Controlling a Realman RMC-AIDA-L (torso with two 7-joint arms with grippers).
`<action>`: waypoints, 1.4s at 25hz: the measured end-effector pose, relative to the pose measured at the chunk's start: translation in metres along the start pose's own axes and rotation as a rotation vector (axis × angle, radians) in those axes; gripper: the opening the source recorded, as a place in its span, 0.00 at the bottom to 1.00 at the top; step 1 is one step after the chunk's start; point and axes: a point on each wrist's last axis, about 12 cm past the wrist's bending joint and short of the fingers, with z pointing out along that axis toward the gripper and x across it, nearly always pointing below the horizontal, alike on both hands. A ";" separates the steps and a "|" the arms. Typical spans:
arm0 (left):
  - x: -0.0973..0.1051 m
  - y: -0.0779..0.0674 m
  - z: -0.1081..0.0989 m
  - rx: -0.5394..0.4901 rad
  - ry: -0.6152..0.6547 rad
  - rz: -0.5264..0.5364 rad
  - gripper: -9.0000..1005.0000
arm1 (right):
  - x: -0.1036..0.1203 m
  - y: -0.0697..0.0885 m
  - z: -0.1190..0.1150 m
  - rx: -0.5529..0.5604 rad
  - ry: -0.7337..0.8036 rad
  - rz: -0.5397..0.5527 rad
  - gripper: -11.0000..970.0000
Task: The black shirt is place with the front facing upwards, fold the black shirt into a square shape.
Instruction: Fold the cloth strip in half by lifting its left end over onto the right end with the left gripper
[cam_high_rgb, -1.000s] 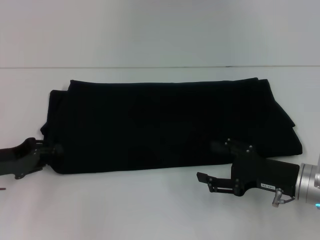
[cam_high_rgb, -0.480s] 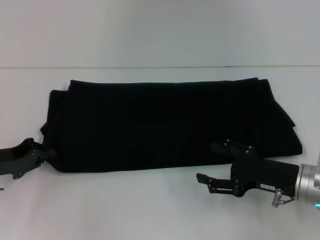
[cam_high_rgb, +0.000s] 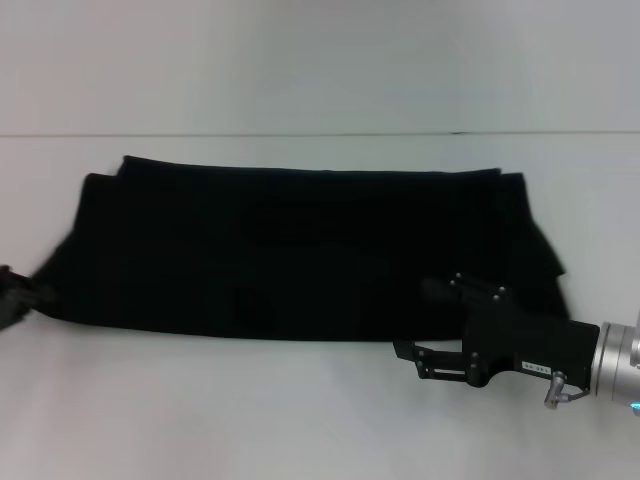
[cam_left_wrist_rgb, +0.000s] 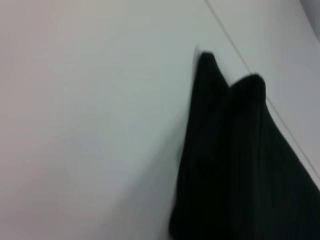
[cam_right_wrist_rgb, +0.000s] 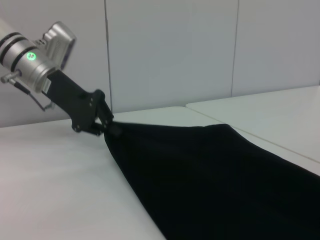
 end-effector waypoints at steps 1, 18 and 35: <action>-0.004 0.002 -0.006 -0.005 -0.019 -0.001 0.03 | 0.000 0.000 0.000 0.001 -0.001 0.000 0.95; -0.037 0.002 -0.049 0.043 -0.118 -0.015 0.03 | 0.009 -0.001 -0.015 0.060 -0.007 0.071 0.95; 0.021 -0.228 0.103 0.489 0.304 0.388 0.03 | 0.019 0.005 -0.028 0.102 -0.022 0.121 0.95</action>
